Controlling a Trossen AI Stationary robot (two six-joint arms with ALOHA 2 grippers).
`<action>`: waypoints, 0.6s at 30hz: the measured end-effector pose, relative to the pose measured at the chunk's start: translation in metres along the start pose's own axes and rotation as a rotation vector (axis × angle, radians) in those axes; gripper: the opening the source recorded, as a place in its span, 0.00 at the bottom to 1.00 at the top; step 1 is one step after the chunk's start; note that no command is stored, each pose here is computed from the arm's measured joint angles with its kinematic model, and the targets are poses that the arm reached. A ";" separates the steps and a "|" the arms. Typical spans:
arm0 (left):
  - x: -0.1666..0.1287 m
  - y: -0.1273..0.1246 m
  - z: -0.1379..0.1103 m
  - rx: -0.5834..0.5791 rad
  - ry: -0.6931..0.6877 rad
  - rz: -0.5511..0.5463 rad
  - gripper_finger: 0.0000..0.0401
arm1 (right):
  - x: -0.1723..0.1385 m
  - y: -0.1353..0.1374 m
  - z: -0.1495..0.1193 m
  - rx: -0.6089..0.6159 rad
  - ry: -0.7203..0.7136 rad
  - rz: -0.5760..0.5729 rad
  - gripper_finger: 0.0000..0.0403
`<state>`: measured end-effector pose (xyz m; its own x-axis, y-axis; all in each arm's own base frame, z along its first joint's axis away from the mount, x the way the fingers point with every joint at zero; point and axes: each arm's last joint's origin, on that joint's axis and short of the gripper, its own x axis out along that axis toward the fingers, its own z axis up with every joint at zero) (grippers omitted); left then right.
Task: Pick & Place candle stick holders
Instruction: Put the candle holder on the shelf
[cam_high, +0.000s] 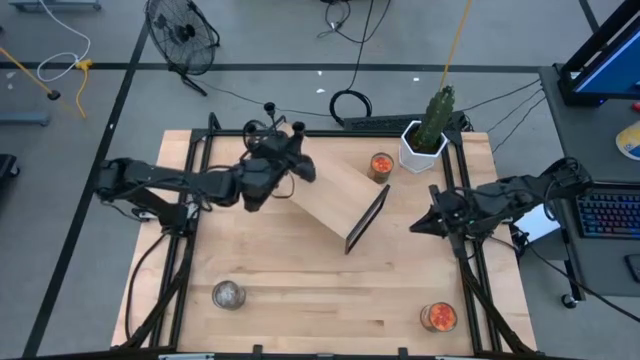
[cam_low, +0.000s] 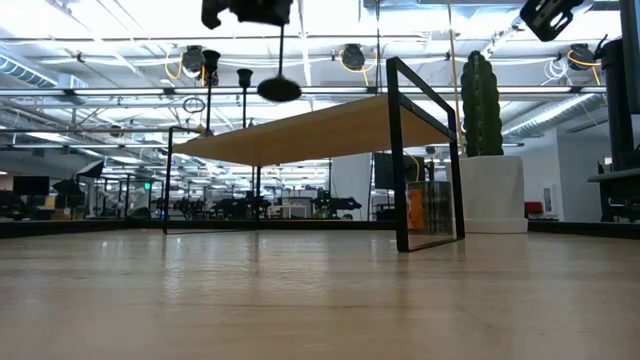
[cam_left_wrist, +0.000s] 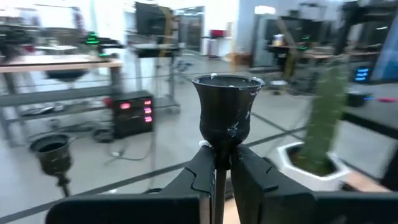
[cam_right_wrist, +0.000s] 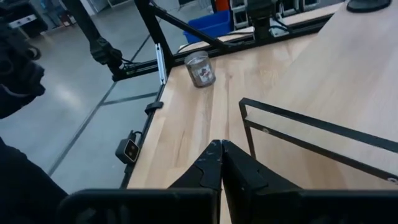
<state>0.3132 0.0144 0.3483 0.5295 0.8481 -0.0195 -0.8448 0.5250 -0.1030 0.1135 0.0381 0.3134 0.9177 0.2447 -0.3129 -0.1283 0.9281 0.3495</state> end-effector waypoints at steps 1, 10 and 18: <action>0.003 0.000 -0.002 0.004 0.003 0.014 0.07 | -0.001 0.000 -0.001 -0.007 -0.004 0.002 0.00; 0.021 -0.005 -0.026 0.022 -0.010 0.220 0.07 | -0.004 -0.001 -0.001 -0.022 -0.014 0.009 0.00; 0.024 0.003 -0.029 -0.010 -0.019 0.350 0.07 | -0.005 0.000 -0.001 -0.021 -0.005 0.035 0.00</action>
<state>0.3257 0.0345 0.3183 0.2060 0.9779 -0.0369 -0.9741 0.2013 -0.1034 0.1089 0.0373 0.3138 0.9143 0.2755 -0.2968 -0.1678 0.9248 0.3414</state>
